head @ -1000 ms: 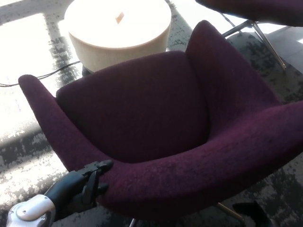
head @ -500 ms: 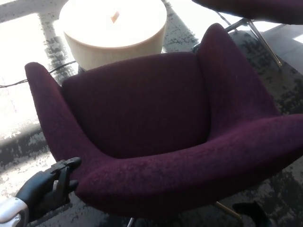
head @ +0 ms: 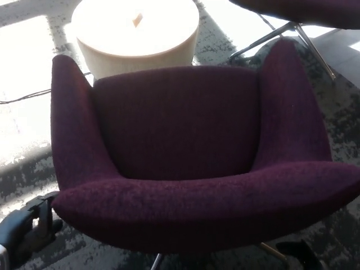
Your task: The robot stands in front of a sofa and uses its left hand to push the left side of the sofa
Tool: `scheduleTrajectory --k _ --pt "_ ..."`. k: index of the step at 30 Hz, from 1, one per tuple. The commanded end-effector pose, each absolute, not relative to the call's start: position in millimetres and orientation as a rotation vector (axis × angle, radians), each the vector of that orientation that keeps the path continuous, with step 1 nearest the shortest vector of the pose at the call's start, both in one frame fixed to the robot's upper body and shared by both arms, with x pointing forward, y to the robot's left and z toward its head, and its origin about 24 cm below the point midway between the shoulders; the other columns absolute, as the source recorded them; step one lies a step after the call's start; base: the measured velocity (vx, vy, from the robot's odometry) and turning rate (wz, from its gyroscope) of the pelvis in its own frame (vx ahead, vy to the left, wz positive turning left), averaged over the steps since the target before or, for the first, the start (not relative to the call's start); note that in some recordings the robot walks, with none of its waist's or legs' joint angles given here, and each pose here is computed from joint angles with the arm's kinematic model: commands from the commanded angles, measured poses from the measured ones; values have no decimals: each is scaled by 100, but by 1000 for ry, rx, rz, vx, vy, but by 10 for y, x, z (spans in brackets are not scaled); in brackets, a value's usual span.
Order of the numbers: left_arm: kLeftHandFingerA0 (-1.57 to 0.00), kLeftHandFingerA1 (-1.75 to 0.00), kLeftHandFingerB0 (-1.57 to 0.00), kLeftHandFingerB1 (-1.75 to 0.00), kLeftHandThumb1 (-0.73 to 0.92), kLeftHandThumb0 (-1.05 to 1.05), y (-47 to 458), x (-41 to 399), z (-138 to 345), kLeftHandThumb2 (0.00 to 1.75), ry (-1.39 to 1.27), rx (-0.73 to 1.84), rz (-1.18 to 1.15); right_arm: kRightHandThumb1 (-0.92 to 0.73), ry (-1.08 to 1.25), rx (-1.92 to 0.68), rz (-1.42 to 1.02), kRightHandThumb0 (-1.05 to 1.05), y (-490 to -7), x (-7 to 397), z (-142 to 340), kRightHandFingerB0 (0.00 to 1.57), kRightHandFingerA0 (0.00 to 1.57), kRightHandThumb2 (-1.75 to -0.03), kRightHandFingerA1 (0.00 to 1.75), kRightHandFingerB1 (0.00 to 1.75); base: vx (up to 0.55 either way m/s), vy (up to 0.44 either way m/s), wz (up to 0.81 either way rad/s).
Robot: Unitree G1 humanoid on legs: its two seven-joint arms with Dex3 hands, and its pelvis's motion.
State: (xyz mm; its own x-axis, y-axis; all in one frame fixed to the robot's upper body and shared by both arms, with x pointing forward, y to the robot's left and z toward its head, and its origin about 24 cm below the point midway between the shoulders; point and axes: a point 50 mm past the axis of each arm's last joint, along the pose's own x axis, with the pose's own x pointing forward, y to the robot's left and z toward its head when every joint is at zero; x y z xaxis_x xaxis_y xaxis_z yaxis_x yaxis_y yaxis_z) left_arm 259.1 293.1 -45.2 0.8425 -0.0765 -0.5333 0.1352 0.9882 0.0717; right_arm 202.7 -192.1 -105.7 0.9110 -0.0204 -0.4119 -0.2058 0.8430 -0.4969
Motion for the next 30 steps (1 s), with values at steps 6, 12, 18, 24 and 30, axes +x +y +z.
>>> scheduleTrajectory --k 6,12,18,24,30 --pt "-3 -39 -8 -21 82 -85 3123 2493 -432 119 546 135 -34 -59 429 -578 91 -93 -1976 1980 -1073 0 73 -139 123 83 0 0 0" --pt "-6 -40 -10 -21 85 -87 3137 2473 -439 119 546 135 -25 -59 432 -590 97 -92 -1980 1969 -1079 0 65 -138 119 83 0 0 0" --pt "-8 -42 -9 -23 84 -87 3140 2472 -434 118 536 127 -21 -59 431 -584 99 -95 -1975 1973 -1078 0 68 -139 120 84 0 0 0" --pt "-7 -39 -5 -18 86 -87 3162 2400 -492 122 541 15 31 -56 440 -595 104 -87 -1984 1956 -1089 0 48 -136 106 80 0 0 0" --pt "-7 -30 -5 -12 88 -91 3080 2067 -734 120 475 -248 138 -56 456 -601 105 -87 -2009 1915 -1110 0 41 -135 103 79 0 0 0"
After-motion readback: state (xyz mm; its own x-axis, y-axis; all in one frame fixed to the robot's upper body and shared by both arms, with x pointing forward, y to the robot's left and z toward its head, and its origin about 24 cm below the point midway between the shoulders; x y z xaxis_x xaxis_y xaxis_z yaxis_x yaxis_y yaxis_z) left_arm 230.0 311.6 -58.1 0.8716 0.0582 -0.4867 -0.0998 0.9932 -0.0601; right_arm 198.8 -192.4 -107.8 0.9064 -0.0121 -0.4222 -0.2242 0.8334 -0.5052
